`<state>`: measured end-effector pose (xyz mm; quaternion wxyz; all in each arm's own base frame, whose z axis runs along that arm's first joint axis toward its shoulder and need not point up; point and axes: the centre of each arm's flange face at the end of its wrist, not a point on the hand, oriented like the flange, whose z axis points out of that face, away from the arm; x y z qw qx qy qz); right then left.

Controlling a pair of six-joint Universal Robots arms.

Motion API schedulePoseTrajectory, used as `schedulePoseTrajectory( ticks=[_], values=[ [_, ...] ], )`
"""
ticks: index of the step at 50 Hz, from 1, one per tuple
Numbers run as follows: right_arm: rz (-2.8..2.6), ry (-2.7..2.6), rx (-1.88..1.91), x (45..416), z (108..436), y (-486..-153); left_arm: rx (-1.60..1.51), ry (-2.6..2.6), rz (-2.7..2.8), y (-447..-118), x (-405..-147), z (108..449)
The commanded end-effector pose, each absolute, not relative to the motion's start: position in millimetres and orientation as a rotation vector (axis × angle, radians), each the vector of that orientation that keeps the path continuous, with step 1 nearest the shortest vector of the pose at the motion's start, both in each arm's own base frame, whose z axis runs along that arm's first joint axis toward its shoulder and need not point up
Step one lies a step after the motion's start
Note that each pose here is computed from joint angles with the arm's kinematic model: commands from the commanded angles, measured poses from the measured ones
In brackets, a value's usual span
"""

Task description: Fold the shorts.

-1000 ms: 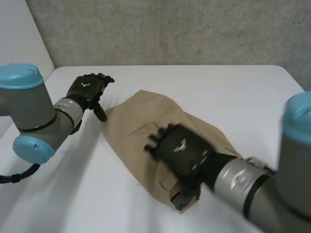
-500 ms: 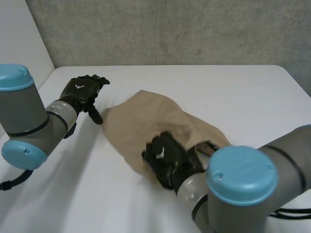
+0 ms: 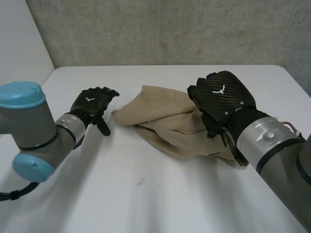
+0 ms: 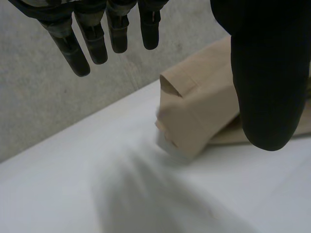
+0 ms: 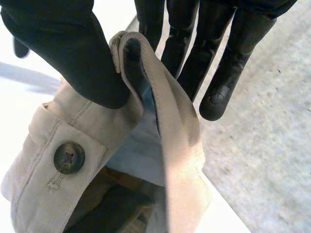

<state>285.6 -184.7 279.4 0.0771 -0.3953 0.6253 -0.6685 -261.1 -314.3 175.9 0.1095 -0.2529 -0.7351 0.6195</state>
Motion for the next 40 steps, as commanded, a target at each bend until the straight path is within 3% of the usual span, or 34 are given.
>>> schedulePoseTrajectory(
  ticks=[1, 15, 30, 34, 40],
  values=[
    [-1.969, 1.772, -1.241, 285.1, 285.9, -168.3, -0.743, -2.001, 1.966, -326.6, -277.3, 179.3],
    [-1.994, 1.782, -1.222, 275.0, 292.8, -166.8, -0.837, -2.056, 1.792, -307.7, -299.1, 152.0],
    [-2.033, 1.811, -1.195, 265.4, 300.6, -173.8, -0.820, -2.044, 1.829, -324.4, -305.0, 148.8],
    [-2.078, 1.835, -1.165, 257.2, 306.2, -185.3, -0.806, -2.007, 1.886, -321.9, -303.5, 172.0],
    [-2.144, 1.856, -1.122, 246.5, 318.9, -199.4, -0.736, -1.908, 2.041, -303.6, -288.3, 239.8]
  ],
)
